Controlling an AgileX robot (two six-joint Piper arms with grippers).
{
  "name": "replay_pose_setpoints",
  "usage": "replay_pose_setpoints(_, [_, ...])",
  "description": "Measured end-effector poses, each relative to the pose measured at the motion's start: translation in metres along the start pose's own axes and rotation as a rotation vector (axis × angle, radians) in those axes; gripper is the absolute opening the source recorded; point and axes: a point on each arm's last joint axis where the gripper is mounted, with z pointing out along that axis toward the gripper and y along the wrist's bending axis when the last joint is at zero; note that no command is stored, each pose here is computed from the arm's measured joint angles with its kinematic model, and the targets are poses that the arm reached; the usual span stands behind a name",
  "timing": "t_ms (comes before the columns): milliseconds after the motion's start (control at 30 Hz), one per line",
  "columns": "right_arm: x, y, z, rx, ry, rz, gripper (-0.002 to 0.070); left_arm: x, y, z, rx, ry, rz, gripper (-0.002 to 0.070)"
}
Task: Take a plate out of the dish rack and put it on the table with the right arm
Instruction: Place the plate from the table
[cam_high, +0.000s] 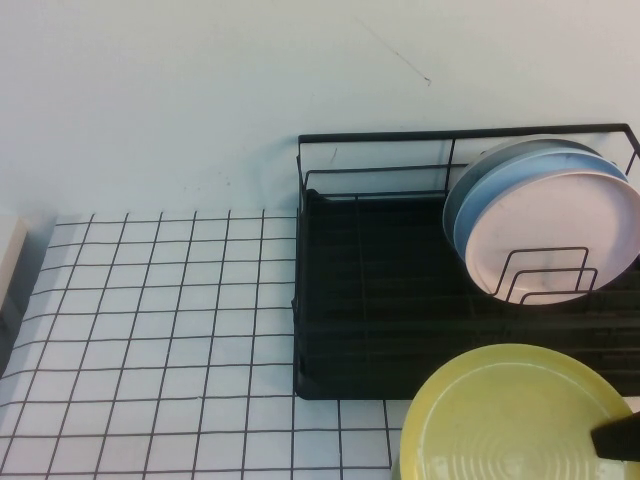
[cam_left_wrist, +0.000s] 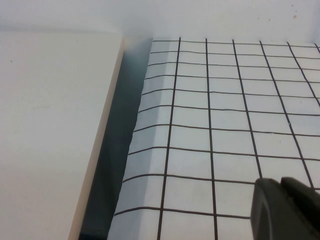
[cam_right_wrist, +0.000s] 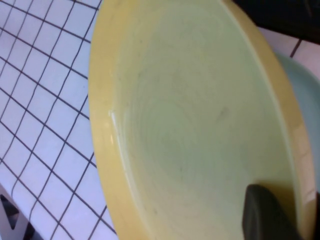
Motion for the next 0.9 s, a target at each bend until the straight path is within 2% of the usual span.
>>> replay_pose_setpoints(133, [0.000,-0.008,0.008,-0.019,0.013,0.009,0.0125,0.000,0.000,0.000,0.000,0.000,0.000,-0.0003])
replay_pose_setpoints(367, [0.001,-0.019,0.021,-0.047,0.034,-0.006,0.0280,0.000,0.000,0.000,0.000,0.000,0.000,-0.0003])
replay_pose_setpoints(467, [-0.004,-0.021,0.021,-0.048,0.024,-0.028,0.0307,0.000,0.000,0.000,0.000,0.000,0.000,-0.0003])
replay_pose_setpoints(600, [-0.020,-0.018,0.011,-0.064,0.039,-0.100,0.0316,0.000,0.000,0.000,0.000,0.000,0.000,-0.0003])
replay_pose_setpoints(767, [-0.041,-0.013,-0.010,-0.063,0.155,-0.128,0.0312,0.000,0.000,0.000,0.000,0.000,0.000,-0.0003])
replay_pose_setpoints(833, [-0.048,-0.012,-0.017,-0.049,0.177,-0.103,0.0286,0.000,0.000,0.000,0.000,0.000,0.000,-0.0003])
replay_pose_setpoints(900, [-0.054,-0.009,-0.022,-0.038,0.174,-0.082,0.0225,0.000,0.000,0.000,0.000,0.000,0.000,-0.0003])
